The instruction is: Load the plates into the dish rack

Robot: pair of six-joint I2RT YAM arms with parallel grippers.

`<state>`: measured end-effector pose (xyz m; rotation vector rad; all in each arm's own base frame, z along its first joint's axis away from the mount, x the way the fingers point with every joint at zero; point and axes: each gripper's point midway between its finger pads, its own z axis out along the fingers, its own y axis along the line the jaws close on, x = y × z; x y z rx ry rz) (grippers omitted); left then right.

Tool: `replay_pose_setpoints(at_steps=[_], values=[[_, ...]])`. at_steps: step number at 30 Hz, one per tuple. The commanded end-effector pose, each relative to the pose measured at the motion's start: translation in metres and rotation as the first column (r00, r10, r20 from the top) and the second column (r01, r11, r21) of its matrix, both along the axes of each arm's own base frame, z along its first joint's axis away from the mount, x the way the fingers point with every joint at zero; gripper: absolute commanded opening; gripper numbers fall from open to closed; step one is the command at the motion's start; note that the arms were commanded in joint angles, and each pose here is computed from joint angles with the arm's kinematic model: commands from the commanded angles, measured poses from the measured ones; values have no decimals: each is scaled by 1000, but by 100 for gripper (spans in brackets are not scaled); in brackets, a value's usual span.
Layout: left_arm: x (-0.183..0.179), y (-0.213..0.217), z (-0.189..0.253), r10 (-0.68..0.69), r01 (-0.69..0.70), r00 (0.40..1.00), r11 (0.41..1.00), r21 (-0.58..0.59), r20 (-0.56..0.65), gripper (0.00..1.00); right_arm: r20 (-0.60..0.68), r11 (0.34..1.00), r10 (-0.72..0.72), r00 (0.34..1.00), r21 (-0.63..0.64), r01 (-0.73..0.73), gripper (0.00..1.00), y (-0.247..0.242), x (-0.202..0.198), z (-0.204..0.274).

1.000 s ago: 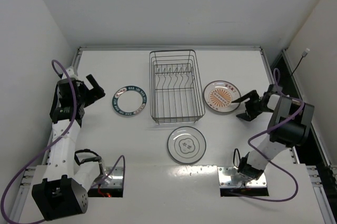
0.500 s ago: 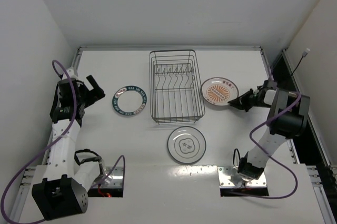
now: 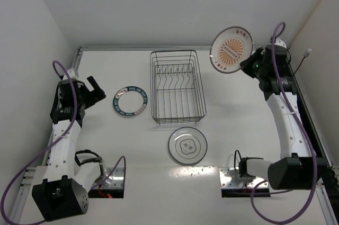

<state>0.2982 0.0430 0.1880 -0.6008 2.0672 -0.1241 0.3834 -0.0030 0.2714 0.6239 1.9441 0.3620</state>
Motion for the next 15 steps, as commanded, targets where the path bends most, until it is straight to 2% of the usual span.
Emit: replay_pose_setpoints(at_steps=[1,6,8,15], values=[[2,0,5,-4,4,1000,1000,18,18,100,-38,979,-81,996,-193,72,0,-6,14,11],[2,0,5,-4,4,1000,1000,18,18,100,-71,962,3,997,-273,-23,0,44,39,20],[2,0,5,-4,4,1000,1000,18,18,100,-141,945,10,990,-323,-55,0,59,49,8],[2,0,5,-4,4,1000,1000,18,18,100,-195,913,1,981,-399,-81,0,82,63,-9]])
